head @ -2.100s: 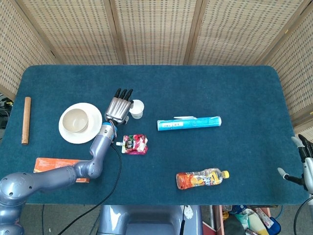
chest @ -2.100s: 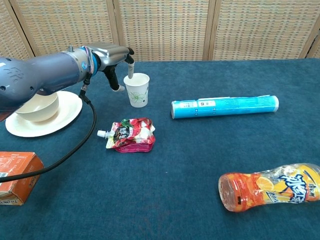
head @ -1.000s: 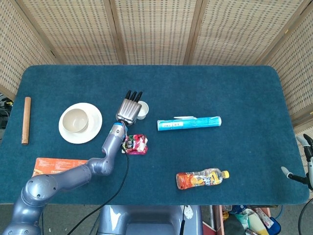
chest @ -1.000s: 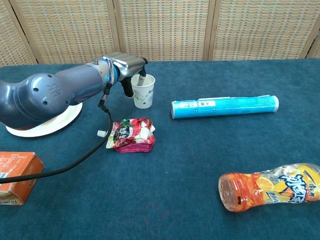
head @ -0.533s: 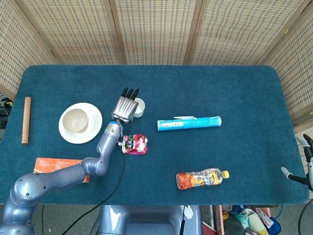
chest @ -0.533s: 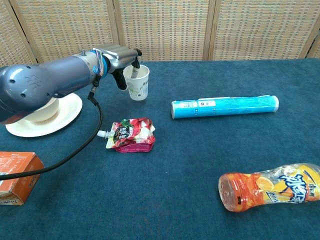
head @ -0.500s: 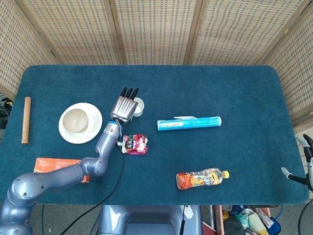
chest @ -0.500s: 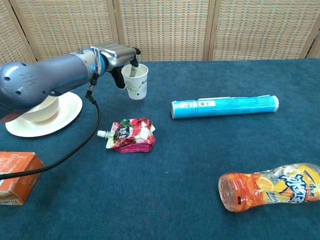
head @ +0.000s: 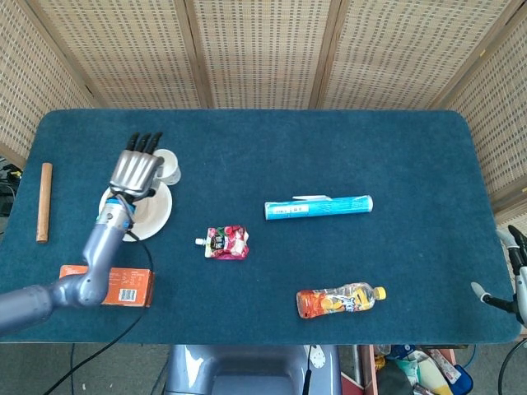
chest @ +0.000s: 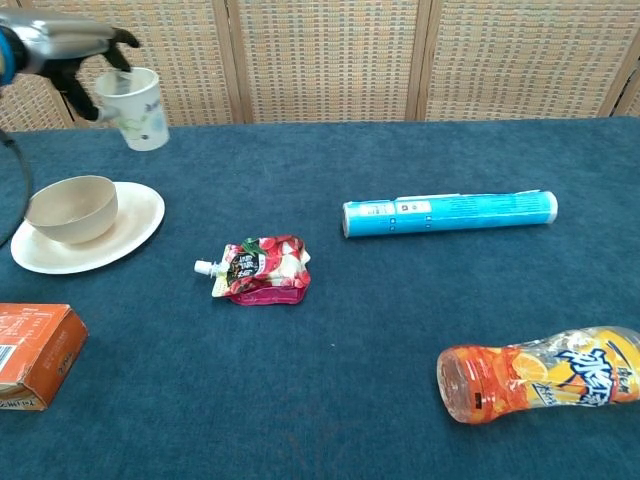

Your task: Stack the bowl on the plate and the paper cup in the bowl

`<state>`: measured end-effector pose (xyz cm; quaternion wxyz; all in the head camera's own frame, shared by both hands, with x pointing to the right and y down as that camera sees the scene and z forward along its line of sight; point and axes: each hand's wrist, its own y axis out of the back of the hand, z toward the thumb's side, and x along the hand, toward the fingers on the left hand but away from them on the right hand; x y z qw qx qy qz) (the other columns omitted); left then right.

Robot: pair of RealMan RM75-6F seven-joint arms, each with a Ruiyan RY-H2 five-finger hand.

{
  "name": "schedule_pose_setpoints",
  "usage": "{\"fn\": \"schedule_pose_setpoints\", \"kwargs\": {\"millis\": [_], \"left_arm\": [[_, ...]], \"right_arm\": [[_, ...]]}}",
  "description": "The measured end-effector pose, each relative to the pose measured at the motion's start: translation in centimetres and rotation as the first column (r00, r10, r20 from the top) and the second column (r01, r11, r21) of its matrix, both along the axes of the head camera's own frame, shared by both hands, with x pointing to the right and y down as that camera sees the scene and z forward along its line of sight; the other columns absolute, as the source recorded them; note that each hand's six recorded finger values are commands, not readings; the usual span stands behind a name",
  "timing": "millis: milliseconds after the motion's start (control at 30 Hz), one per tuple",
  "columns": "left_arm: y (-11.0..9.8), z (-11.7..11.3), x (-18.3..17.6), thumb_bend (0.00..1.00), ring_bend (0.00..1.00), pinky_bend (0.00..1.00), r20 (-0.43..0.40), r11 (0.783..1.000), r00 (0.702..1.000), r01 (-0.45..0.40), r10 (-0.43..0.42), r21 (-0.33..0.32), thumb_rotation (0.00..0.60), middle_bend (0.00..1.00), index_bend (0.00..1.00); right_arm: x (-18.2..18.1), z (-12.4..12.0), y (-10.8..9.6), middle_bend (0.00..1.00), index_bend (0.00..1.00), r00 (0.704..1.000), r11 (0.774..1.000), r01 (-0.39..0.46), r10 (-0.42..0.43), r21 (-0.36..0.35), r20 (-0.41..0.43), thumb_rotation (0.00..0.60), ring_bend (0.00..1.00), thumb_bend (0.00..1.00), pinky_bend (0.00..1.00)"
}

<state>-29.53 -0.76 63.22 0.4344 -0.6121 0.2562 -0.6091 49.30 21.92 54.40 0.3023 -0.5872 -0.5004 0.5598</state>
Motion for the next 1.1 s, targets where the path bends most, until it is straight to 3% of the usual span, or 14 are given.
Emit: {"fn": "schedule_pose_setpoints", "kwargs": {"millis": [267, 500, 667, 1100], "left_arm": [[3.3, -2.1, -8.4, 0.44, 0.00, 0.00, 0.036, 0.998, 0.997, 0.068, -0.067, -0.003, 0.600, 0.00, 0.62], [6.1, -1.7, -11.6, 0.44, 0.00, 0.00, 0.043, 0.996, 0.996, 0.083, -0.081, -0.034, 0.600, 0.00, 0.62], [6.5, -1.0, -12.2, 0.44, 0.00, 0.00, 0.046, 0.996, 0.996, 0.075, -0.073, -0.040, 0.600, 0.00, 0.62], [5.8, 1.4, -9.8, 0.44, 0.00, 0.00, 0.042, 0.995, 0.997, 0.072, -0.070, -0.063, 0.600, 0.00, 0.62]], "right_arm": [[-0.9, -0.2, 0.2, 0.00, 0.06, 1.000, 1.000, 0.016, -0.016, 0.003, -0.012, 0.600, 0.00, 0.17, 0.00], [-1.1, 0.0, 0.3, 0.00, 0.06, 1.000, 1.000, 0.024, -0.025, -0.001, -0.014, 0.600, 0.00, 0.17, 0.00], [-1.3, -0.1, 0.2, 0.00, 0.06, 0.999, 1.000, 0.030, -0.030, -0.001, -0.015, 0.600, 0.00, 0.17, 0.00], [-1.0, -0.2, 0.2, 0.00, 0.06, 1.000, 1.000, 0.020, -0.020, 0.000, -0.008, 0.600, 0.00, 0.17, 0.00]]}}
